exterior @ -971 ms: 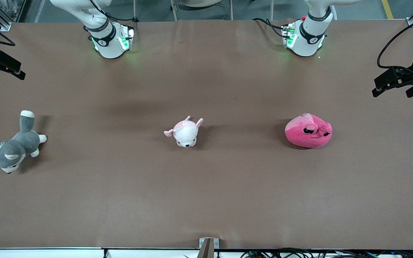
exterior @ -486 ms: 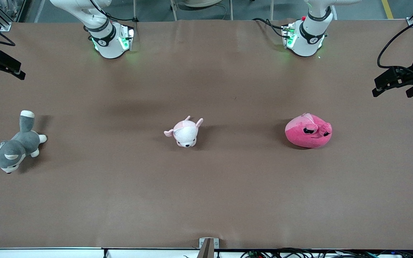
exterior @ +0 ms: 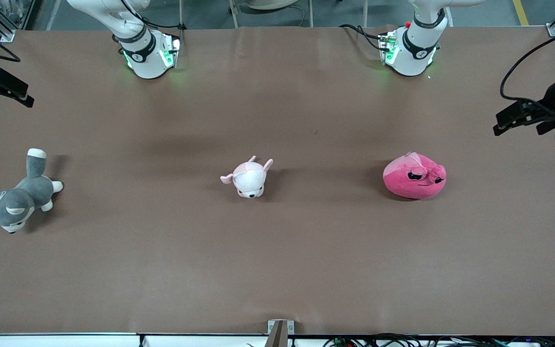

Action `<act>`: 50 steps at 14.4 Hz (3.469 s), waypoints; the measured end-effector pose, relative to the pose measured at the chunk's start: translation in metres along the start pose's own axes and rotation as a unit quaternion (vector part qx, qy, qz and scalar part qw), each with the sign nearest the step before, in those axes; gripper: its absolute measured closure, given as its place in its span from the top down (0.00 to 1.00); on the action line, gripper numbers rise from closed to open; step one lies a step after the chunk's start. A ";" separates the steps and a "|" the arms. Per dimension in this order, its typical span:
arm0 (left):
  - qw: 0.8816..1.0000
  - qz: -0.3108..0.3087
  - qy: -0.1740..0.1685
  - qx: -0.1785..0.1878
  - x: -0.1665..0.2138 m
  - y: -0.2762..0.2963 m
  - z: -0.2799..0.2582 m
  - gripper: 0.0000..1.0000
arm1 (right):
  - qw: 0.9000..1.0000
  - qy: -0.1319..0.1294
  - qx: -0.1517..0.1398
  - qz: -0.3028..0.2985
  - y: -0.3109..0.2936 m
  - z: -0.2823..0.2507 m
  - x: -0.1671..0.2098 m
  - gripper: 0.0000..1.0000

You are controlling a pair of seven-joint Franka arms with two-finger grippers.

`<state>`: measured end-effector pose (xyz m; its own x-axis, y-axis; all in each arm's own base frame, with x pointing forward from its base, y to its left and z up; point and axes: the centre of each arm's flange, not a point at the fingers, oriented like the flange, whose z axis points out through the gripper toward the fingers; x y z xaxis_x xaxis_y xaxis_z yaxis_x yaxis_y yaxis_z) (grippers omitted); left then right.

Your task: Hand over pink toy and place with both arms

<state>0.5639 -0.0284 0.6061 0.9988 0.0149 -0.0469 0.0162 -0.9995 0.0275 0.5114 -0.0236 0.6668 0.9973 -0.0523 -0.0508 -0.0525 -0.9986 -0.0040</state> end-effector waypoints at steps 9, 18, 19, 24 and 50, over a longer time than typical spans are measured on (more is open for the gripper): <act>0.998 -0.014 -0.062 -0.014 0.039 0.000 0.144 1.00 | 1.000 -0.001 0.000 0.000 0.000 0.001 0.000 1.00; 0.997 -0.042 -0.068 -0.013 0.040 0.003 0.231 1.00 | 1.000 0.005 0.000 -0.001 -0.001 -0.004 0.000 1.00; 0.997 -0.042 -0.069 -0.013 0.040 0.003 0.236 0.99 | 1.000 0.006 0.000 0.000 -0.001 -0.005 0.000 1.00; 0.996 -0.042 -0.073 -0.013 0.036 0.004 0.254 0.93 | 1.000 0.009 0.000 0.003 0.003 -0.005 0.001 1.00; 0.990 -0.114 -0.032 -0.083 0.040 0.169 0.099 0.13 | 0.919 -0.083 0.084 0.375 -0.169 0.093 0.060 1.00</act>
<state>0.6023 -0.1997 0.5104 0.9635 0.2322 -0.1334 0.2533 -0.9519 0.1724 0.5756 0.1427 0.5714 0.6562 -0.7107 -0.2536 -0.7438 -0.6658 -0.0587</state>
